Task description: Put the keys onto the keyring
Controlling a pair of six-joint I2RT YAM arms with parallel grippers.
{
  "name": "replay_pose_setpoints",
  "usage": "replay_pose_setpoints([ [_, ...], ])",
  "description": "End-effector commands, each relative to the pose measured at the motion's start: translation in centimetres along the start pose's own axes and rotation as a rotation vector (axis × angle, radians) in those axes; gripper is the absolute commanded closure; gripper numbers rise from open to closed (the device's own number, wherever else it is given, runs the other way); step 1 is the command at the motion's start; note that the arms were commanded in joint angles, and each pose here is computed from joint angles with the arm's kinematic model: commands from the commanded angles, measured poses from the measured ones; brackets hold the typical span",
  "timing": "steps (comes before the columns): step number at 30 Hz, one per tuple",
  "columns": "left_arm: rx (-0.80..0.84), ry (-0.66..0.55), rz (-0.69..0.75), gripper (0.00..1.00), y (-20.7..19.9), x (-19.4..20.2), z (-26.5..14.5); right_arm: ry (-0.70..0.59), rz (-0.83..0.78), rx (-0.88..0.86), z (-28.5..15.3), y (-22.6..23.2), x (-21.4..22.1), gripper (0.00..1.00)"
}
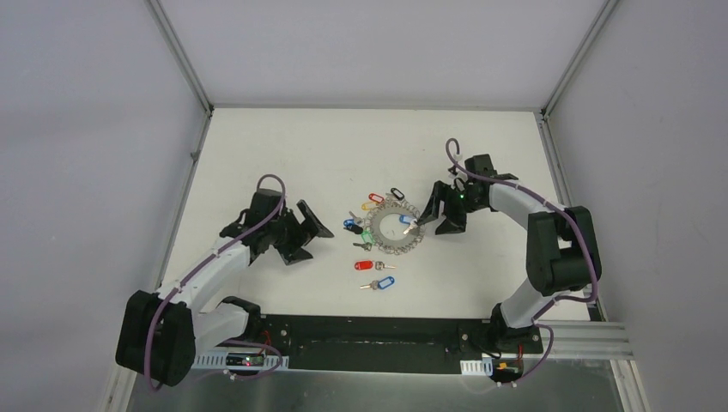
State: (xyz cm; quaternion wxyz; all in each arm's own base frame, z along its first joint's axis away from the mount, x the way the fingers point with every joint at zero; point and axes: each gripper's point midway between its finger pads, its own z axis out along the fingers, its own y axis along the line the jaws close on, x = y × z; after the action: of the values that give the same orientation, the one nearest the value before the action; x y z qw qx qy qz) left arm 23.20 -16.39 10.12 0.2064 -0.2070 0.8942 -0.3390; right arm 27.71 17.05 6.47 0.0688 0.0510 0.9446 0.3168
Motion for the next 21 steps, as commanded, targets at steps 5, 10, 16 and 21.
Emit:
replay_pose_setpoints([
  [5, 0.173, 0.074, 0.035, 0.12, -5.8, 3.0, 3.2, 0.002, 0.017, -0.156, -0.3, 1.7, 1.2, 0.32],
  [10, 0.174, 0.112, 0.110, 0.16, -8.4, 4.4, 4.9, 0.033, 0.098, -0.199, 0.9, 1.5, 2.0, 0.41],
  [16, 0.202, 0.133, 0.194, 0.20, -11.4, 6.1, 5.5, 0.041, 0.142, -0.192, 1.7, 0.9, 2.2, 0.52],
  [21, 0.221, 0.125, 0.232, 0.21, -12.8, 6.9, 5.3, 0.049, 0.171, -0.190, 2.6, 0.6, 2.0, 0.56],
])
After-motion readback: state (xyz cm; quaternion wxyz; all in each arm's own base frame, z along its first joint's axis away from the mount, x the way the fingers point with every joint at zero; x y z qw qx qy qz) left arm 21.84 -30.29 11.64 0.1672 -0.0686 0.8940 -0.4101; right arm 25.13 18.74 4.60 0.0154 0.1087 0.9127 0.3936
